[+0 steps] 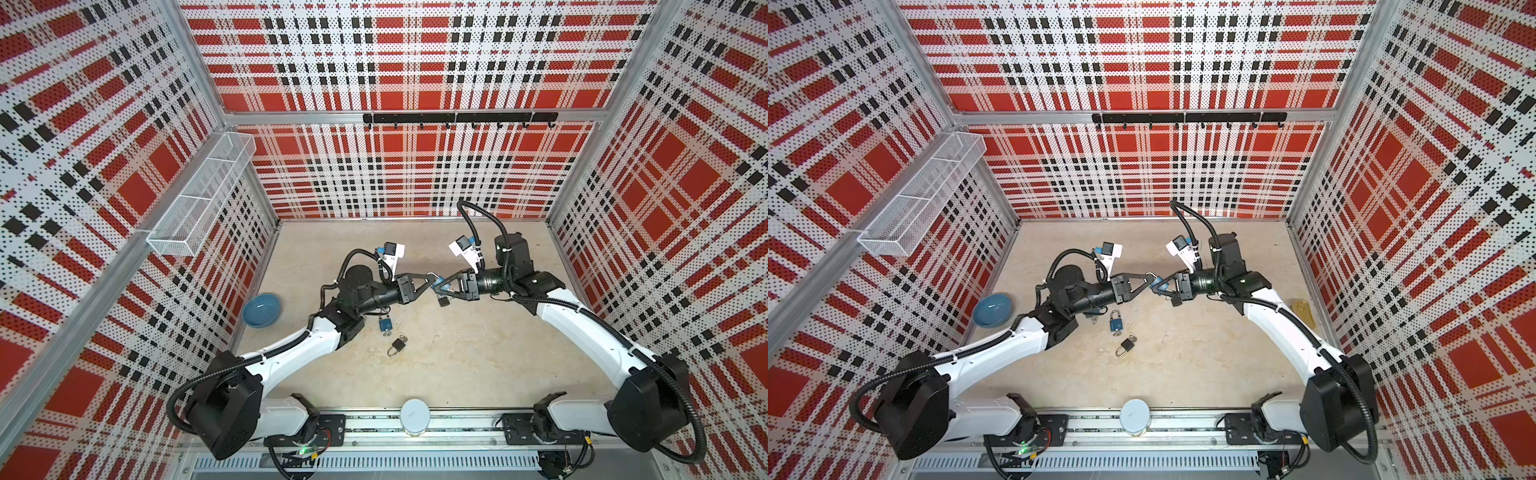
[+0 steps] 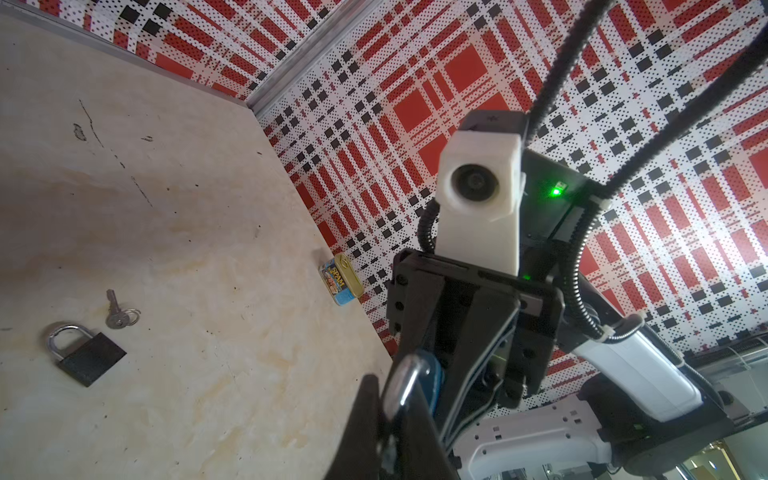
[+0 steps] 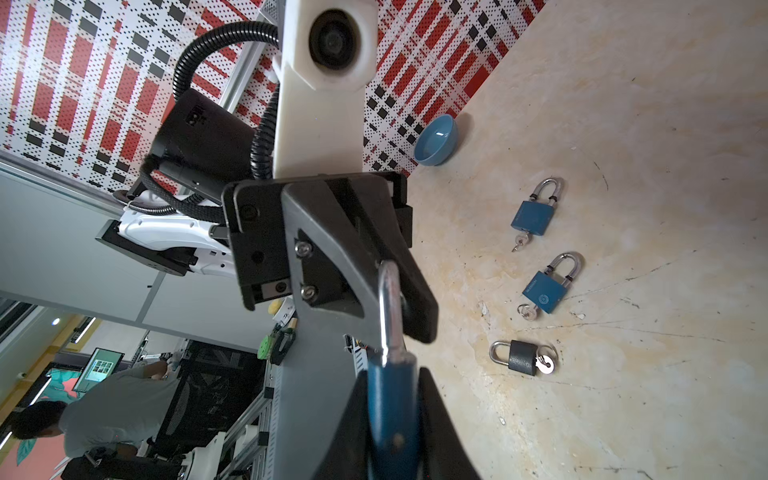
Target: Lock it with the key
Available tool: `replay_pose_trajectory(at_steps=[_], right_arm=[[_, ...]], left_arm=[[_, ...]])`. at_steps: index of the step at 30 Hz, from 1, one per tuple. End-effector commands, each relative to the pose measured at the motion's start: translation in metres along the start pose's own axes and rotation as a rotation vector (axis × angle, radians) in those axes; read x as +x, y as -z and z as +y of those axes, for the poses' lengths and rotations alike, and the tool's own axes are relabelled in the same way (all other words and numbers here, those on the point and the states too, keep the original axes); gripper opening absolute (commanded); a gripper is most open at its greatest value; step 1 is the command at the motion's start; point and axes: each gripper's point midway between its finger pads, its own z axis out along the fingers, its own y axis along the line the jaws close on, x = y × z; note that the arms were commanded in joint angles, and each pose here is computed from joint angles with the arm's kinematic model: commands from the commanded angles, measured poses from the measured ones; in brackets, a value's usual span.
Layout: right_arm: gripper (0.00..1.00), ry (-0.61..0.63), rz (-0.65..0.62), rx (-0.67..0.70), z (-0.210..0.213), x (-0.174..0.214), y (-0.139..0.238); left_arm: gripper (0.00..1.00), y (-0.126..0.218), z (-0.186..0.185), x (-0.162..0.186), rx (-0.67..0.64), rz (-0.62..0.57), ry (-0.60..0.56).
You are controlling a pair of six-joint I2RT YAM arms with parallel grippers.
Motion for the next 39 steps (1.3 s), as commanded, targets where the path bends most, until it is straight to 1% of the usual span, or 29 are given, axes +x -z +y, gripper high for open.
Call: replay_pose_trajectory(at_steps=[1, 4, 8, 15, 20, 22, 24, 26, 27, 30, 39], right_arm=[[0.00, 0.173, -0.034, -0.105, 0.034, -0.022, -0.017], [0.00, 0.169, -0.032, -0.090, 0.032, -0.020, -0.017], [0.00, 0.165, -0.027, -0.080, 0.031, -0.017, -0.016], [0.00, 0.149, -0.029, -0.044, 0.025, -0.013, -0.015], [0.00, 0.148, -0.028, -0.048, 0.025, -0.011, -0.015], [0.09, 0.148, -0.030, -0.048, 0.025, -0.011, -0.015], [0.24, 0.145, -0.032, -0.046, 0.024, -0.010, -0.015], [0.29, 0.142, -0.031, -0.046, 0.022, -0.010, -0.015], [0.34, 0.141, -0.032, -0.044, 0.022, -0.009, -0.016], [0.39, 0.136, -0.037, -0.031, 0.018, -0.009, -0.015], [0.41, 0.104, -0.069, -0.030, 0.013, -0.005, -0.005]], left_arm=[[0.00, -0.007, -0.035, 0.070, 0.149, 0.268, -0.014], [0.00, 0.003, -0.033, 0.049, 0.138, 0.215, -0.023], [0.00, 0.013, -0.034, 0.032, 0.126, 0.191, -0.040], [0.00, 0.023, -0.033, 0.013, 0.100, 0.141, -0.074], [0.00, 0.026, -0.032, 0.006, 0.093, 0.126, -0.080], [0.00, 0.027, -0.029, 0.003, 0.087, 0.118, -0.078], [0.00, 0.029, -0.028, 0.000, 0.080, 0.108, -0.077], [0.00, 0.031, -0.029, -0.004, 0.080, 0.095, -0.081], [0.00, 0.032, -0.028, -0.006, 0.076, 0.089, -0.080], [0.00, 0.036, -0.028, -0.012, 0.072, 0.073, -0.083], [0.00, 0.045, -0.023, -0.027, 0.060, 0.043, -0.090]])
